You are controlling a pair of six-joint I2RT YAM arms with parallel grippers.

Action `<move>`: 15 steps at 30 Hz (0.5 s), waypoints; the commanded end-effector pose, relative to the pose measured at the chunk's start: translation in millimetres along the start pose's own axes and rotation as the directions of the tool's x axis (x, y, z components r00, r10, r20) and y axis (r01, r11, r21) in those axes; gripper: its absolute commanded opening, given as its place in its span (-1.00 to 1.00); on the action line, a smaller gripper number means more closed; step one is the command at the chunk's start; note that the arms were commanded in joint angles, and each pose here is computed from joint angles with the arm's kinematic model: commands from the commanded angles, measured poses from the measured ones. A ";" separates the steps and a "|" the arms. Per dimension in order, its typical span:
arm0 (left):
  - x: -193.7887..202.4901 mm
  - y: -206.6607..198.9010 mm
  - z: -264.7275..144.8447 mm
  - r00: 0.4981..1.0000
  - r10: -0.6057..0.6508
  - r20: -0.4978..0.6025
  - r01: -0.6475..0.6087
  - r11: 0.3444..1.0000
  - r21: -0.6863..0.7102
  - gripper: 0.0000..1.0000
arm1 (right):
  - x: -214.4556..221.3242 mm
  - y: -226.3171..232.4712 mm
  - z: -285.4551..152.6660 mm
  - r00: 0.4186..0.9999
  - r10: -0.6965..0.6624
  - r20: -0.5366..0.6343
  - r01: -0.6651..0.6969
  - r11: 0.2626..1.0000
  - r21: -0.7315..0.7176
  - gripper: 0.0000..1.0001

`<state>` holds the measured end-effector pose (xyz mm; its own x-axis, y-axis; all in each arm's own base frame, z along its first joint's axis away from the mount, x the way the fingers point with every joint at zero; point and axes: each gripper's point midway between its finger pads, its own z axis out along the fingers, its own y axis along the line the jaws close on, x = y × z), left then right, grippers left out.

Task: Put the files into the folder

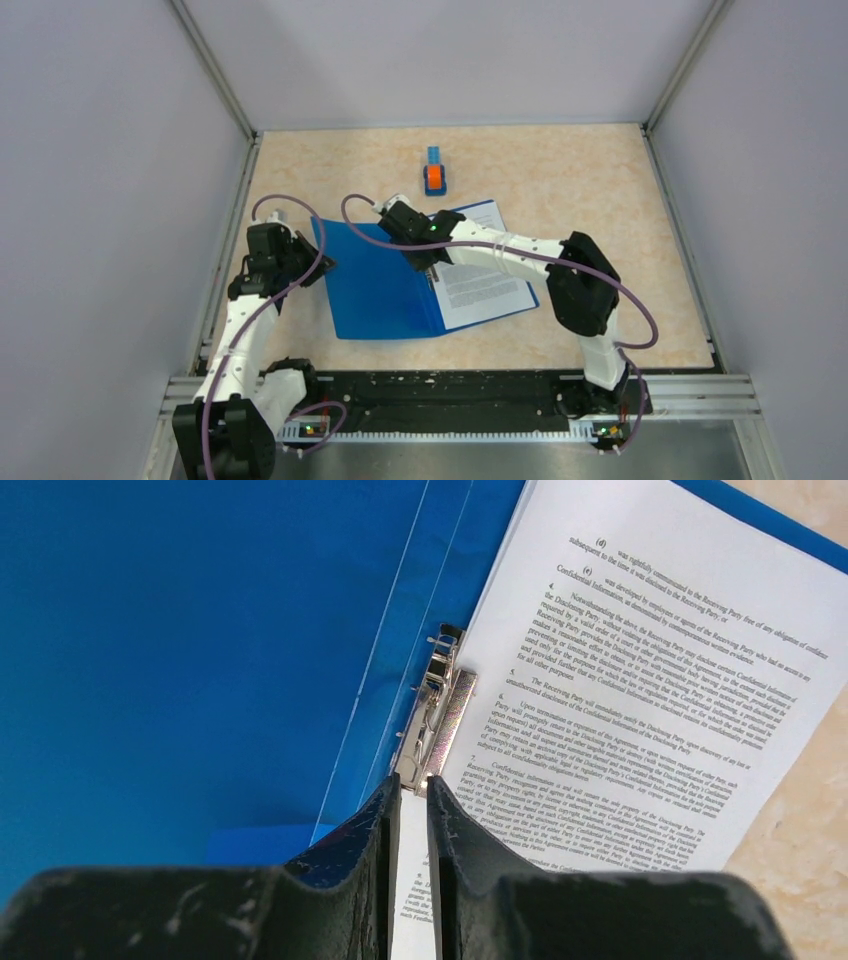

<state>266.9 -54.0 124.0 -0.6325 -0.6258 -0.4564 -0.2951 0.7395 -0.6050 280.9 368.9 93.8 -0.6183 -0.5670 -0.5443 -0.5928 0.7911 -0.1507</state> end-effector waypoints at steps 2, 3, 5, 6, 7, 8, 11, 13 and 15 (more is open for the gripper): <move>-12.2 -12.1 -5.7 0.999 0.029 0.043 -0.031 0.999 0.039 -1.00 | -18.7 3.0 -8.6 0.999 -0.018 0.045 0.017 1.000 0.017 -0.69; -11.4 -11.6 -5.4 0.999 0.028 0.041 -0.030 0.999 0.038 -1.00 | -18.9 4.3 -8.8 0.999 -0.021 0.046 0.020 1.000 0.014 -0.69; -11.2 -11.7 -5.3 0.999 0.029 0.041 -0.030 0.999 0.039 -1.00 | -18.4 5.6 -7.6 0.999 -0.024 0.043 0.023 1.000 0.011 -0.69; -11.4 -11.7 -5.4 0.999 0.027 0.041 -0.028 0.999 0.039 -1.00 | -18.5 5.7 -6.9 0.999 -0.023 0.042 0.023 1.000 0.010 -0.69; -11.2 -11.8 -5.4 0.999 0.026 0.041 -0.027 0.999 0.040 -1.00 | -18.0 7.5 -6.1 0.999 -0.026 0.040 0.026 1.000 0.005 -0.69; -11.7 -11.8 -5.3 0.999 0.026 0.043 -0.027 0.999 0.039 -1.00 | -18.0 8.1 -5.8 0.999 -0.027 0.039 0.027 1.000 0.004 -0.69; -11.2 -11.5 -4.9 0.999 0.025 0.042 -0.027 0.999 0.039 -1.00 | -19.1 9.5 -4.9 0.999 -0.026 0.043 0.026 1.000 0.001 -0.69; -10.4 -10.9 -4.3 0.999 0.026 0.039 -0.027 0.999 0.038 -1.00 | -19.3 10.6 -4.2 0.999 -0.028 0.045 0.028 1.000 0.000 -0.69; -10.1 -10.6 -4.0 0.999 0.023 0.038 -0.025 0.999 0.037 -1.00 | -19.7 11.8 -4.3 0.998 -0.029 0.047 0.030 1.000 -0.003 -0.69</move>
<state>266.9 -54.3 124.7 -0.6321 -0.6254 -0.4575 -0.2924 0.7393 -0.6066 282.9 372.1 93.2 -0.6090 -0.5808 -0.5402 -0.5976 0.7838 -0.1691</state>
